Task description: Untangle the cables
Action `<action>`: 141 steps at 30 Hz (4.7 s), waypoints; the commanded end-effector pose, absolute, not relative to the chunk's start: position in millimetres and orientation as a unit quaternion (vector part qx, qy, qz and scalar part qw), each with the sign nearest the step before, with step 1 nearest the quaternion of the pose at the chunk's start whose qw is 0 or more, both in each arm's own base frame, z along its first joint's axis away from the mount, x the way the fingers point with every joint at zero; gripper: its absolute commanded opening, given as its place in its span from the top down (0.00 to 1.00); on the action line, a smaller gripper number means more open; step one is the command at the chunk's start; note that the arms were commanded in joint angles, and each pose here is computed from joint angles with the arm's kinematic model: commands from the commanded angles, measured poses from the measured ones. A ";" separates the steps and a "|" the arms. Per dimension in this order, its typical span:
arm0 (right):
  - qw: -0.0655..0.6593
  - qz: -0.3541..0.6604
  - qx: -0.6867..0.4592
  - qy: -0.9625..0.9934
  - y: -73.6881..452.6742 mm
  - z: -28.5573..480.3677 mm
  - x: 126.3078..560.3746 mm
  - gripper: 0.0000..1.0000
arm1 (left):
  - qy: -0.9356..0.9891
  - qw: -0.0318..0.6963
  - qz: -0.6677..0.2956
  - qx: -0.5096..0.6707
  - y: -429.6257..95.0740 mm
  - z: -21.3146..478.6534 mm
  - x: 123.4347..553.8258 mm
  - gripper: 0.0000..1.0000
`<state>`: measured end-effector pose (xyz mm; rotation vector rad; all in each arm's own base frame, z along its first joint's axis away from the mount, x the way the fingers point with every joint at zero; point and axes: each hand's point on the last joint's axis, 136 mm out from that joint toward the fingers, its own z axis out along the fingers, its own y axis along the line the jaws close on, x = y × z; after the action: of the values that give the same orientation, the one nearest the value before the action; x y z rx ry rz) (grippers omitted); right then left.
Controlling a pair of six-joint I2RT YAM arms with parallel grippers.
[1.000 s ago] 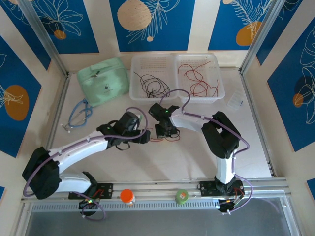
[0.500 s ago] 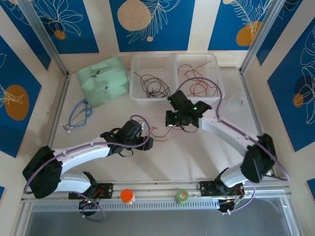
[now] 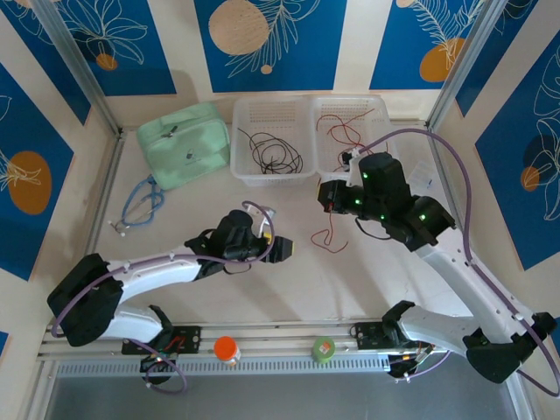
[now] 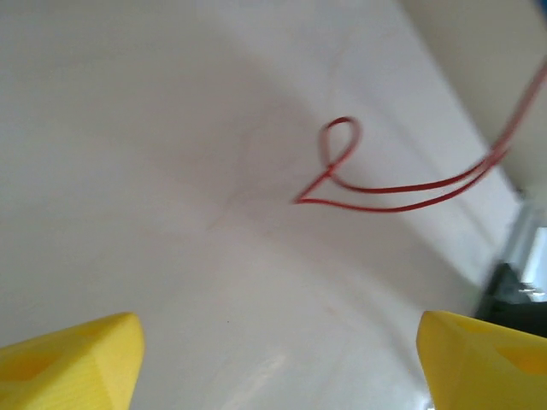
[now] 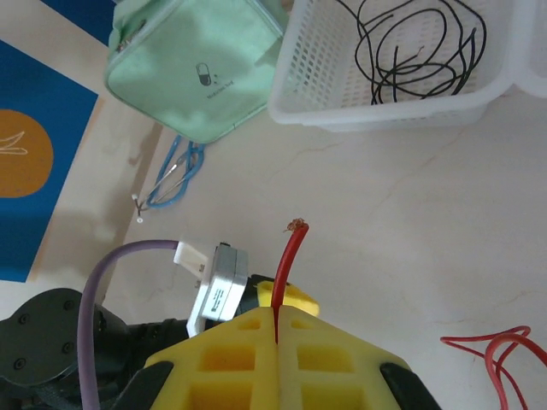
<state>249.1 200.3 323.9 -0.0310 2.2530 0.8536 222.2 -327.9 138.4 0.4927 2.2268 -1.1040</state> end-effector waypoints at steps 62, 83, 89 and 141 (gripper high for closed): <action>0.495 0.423 -0.016 0.759 183.5 464.0 215.5 1.00 | 0.700 0.417 -0.512 0.273 -393.2 191.0 257.6 0.63; 0.674 0.239 0.013 0.699 84.8 558.7 210.9 1.00 | 0.814 0.393 -0.378 0.202 -328.7 112.8 268.4 1.00; 0.742 0.102 0.049 0.660 37.0 594.2 218.5 1.00 | 0.838 0.380 -0.331 0.210 -313.1 102.1 267.1 1.00; 0.504 0.185 0.049 0.842 52.9 275.2 597.3 1.00 | 0.702 0.504 -0.449 0.227 -528.1 256.0 516.6 0.00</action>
<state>589.2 58.6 239.5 0.0946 2.1162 0.4516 537.9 -523.7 169.7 0.4742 1.8623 -0.9711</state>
